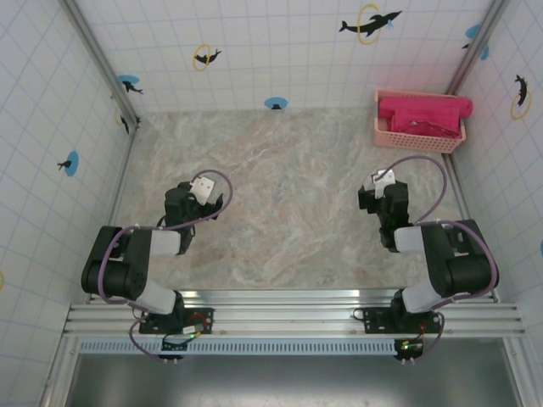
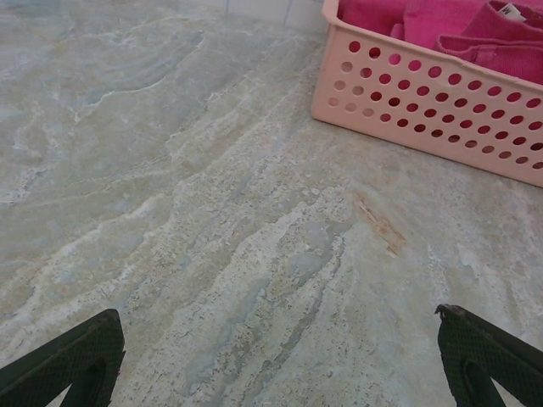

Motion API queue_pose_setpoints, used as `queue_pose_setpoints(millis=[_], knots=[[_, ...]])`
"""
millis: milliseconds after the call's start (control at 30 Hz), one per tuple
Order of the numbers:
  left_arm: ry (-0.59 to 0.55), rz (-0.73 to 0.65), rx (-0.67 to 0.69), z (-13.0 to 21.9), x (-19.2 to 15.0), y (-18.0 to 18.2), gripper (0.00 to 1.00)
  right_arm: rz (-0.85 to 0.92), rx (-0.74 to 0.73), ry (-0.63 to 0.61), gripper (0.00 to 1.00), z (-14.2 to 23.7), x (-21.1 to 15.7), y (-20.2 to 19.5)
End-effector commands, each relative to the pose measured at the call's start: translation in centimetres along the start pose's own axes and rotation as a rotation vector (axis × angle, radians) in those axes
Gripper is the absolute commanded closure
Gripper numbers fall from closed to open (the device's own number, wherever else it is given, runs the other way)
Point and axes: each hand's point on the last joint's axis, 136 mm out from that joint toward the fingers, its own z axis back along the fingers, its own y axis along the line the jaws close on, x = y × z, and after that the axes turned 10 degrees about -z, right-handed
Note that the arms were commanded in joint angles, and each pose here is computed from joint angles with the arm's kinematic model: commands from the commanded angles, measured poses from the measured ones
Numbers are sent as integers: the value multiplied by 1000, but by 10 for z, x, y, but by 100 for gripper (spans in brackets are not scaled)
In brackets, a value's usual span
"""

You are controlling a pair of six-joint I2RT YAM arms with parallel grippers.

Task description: Roll up the long pants

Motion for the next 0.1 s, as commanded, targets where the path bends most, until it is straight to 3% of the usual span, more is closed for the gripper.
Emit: queue_pose_setpoints(millis=[0,67], knots=[[-33,13,19,-2,11,8,2,-7,22,-38,2,-2,15,4],[-36,13,22,-2,12,8,3,-6,20,-28,2,-3,14,4]])
